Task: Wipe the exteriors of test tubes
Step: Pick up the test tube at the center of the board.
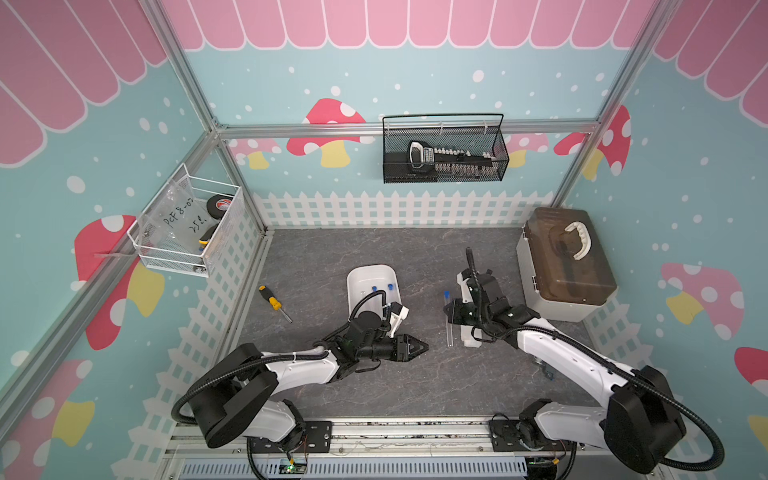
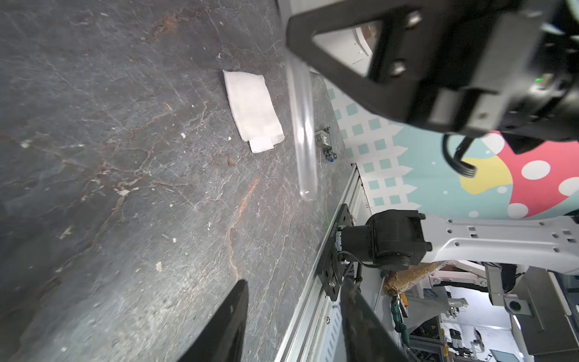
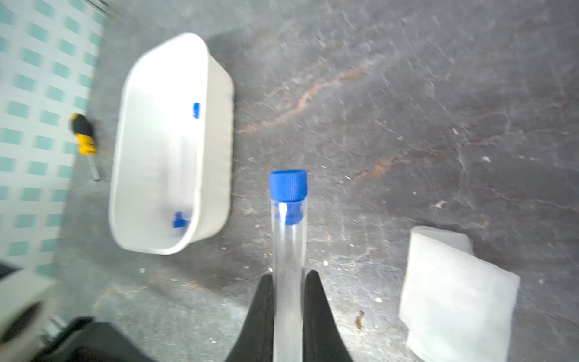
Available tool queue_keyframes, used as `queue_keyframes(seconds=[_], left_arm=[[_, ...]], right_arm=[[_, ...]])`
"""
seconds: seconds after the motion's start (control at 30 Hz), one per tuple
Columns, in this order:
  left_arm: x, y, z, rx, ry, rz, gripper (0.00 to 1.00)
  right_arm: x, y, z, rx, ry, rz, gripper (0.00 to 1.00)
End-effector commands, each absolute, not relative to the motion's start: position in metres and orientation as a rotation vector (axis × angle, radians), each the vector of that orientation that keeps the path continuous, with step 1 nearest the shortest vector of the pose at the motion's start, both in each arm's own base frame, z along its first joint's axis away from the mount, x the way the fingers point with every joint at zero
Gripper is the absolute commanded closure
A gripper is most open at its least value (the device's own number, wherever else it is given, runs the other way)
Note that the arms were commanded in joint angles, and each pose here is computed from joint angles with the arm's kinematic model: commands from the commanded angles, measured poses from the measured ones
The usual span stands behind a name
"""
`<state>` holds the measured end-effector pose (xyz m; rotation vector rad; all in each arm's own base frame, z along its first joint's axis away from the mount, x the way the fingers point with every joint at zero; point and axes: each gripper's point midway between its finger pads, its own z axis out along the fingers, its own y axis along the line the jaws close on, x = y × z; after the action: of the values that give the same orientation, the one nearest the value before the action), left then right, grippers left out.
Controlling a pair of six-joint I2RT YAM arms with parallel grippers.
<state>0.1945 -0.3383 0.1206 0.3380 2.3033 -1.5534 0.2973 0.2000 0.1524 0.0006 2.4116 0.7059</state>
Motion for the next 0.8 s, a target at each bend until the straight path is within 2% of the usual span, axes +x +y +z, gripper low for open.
queue_keyframes(seconds=[0.0,0.2,0.5,0.63,0.77], left_arm=[[0.196,-0.36,0.151,0.379,2.167,-1.685,0.51],[0.195,-0.378,0.166,0.407,2.068,-1.727,0.51],[0.204,-0.397,0.175,0.39,1.995,-1.834,0.52],[0.208,-0.397,0.171,0.359,2.001,-1.832,0.57],[0.209,-0.399,0.171,0.352,1.997,-1.842,0.73]], right_arm=[[0.291,0.216,0.173,0.058,2.334,0.909,0.89],[0.287,0.223,0.196,0.086,2.252,1.03,0.89],[0.283,0.225,0.195,0.114,2.227,1.094,0.89],[0.281,0.223,0.197,0.119,2.215,1.104,0.89],[0.279,0.221,0.197,0.122,2.211,1.1,0.88]])
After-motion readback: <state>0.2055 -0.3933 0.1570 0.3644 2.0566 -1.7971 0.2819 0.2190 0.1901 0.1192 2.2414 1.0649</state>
